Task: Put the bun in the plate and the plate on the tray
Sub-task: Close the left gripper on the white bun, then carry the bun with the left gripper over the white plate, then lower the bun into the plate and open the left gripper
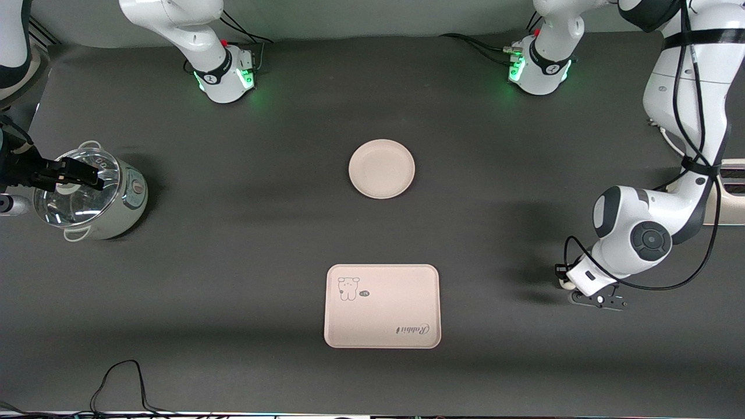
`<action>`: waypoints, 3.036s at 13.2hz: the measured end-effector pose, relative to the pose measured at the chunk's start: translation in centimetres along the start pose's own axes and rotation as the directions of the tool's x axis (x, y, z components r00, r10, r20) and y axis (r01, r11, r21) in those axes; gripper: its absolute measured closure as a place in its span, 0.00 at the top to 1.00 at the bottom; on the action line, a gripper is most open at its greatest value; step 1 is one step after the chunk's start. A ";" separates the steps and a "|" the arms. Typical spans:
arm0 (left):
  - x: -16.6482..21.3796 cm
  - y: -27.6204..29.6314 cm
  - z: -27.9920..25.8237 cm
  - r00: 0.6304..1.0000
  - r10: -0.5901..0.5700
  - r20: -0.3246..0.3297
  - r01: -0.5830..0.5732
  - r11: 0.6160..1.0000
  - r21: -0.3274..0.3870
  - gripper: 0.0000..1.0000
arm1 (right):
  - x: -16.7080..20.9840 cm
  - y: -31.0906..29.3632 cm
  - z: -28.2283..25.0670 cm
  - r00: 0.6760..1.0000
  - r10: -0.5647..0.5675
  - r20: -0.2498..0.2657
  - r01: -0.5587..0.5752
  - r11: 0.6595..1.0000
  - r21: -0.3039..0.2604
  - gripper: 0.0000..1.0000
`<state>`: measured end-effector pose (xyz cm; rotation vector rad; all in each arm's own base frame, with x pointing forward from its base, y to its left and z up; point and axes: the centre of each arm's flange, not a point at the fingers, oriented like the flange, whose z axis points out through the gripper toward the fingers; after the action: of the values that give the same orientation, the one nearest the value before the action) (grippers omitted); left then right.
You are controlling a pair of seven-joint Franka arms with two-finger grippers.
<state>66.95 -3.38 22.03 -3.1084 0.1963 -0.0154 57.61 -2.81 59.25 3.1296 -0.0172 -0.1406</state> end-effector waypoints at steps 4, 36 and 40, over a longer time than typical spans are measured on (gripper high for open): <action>-1.4 10.2 -12.1 0.991 -0.090 0.101 0.088 0.996 0.027 0.07 | 0.0 0.0 0.1 1.000 0.000 0.001 0.000 1.000 0.000 1.00; -21.3 52.3 0.2 0.952 -0.249 0.177 0.258 0.966 -0.026 0.67 | 0.0 0.1 0.1 1.000 0.001 0.002 -0.001 1.000 0.000 1.00; -21.4 52.4 0.2 0.953 -0.247 0.176 0.256 0.966 -0.026 0.68 | 0.0 0.1 0.1 1.000 0.001 0.002 -0.001 1.000 0.000 1.00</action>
<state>39.11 -52.62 20.22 -3.1368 -0.2075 0.2552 57.60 -2.88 59.15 3.1295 -0.0190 -0.1440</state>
